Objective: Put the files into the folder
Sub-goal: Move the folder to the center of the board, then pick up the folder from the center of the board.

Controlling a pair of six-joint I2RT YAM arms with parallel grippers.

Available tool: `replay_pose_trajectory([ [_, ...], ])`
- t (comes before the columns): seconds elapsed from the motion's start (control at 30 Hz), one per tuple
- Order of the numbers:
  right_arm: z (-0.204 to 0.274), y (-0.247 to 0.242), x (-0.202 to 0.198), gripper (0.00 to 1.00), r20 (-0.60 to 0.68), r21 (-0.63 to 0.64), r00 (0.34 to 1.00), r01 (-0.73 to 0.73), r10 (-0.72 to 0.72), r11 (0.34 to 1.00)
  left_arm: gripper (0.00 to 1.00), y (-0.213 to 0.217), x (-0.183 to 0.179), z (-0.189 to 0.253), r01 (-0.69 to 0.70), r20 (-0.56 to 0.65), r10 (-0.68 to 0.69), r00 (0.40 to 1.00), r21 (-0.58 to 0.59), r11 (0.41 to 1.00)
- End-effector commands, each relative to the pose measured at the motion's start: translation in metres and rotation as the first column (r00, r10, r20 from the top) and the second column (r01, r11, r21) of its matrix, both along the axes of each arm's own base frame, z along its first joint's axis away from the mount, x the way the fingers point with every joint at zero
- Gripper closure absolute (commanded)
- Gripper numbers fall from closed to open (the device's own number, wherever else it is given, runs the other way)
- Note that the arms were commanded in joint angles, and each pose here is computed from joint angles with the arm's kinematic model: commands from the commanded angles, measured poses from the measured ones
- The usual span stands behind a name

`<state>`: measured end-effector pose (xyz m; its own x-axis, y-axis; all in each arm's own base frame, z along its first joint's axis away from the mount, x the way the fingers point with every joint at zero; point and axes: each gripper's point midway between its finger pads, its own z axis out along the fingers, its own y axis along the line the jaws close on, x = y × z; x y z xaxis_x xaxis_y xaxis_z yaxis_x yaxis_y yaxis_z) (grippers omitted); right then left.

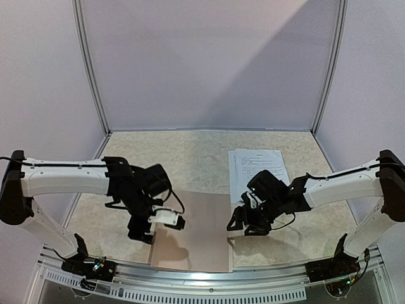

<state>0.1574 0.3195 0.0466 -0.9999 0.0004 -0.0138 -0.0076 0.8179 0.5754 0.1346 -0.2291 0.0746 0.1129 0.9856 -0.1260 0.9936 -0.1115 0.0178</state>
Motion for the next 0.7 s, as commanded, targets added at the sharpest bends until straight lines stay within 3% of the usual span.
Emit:
replay_pose_trajectory([
  [0.0, 0.001, 0.004, 0.005, 0.25, -0.004, 0.058, 0.995, 0.101, -0.101, 0.993, 0.01, -0.015, -0.029, -0.017, 0.196, 0.141, -0.206, 0.968, 0.083, 0.977],
  [0.1, -0.001, -0.001, 0.008, 0.25, 0.019, 0.027, 0.992, 0.125, -0.126, 0.992, 0.00, -0.031, -0.057, -0.024, 0.314, 0.226, -0.331, 0.916, 0.110, 0.943],
  [0.27, 0.001, -0.006, 0.009, 0.25, 0.052, -0.007, 0.988, 0.144, -0.143, 0.990, 0.01, -0.052, -0.082, -0.032, 0.406, 0.369, -0.417, 0.831, 0.111, 0.907],
  [0.37, -0.001, -0.006, 0.007, 0.25, 0.064, -0.025, 0.988, 0.143, -0.141, 0.989, 0.06, -0.062, -0.078, -0.035, 0.419, 0.454, -0.421, 0.785, 0.111, 0.901],
  [0.67, -0.007, 0.000, 0.004, 0.25, 0.064, -0.032, 0.988, 0.142, -0.140, 0.989, 0.20, -0.063, -0.050, -0.042, 0.360, 0.584, -0.369, 0.723, 0.137, 0.923],
])
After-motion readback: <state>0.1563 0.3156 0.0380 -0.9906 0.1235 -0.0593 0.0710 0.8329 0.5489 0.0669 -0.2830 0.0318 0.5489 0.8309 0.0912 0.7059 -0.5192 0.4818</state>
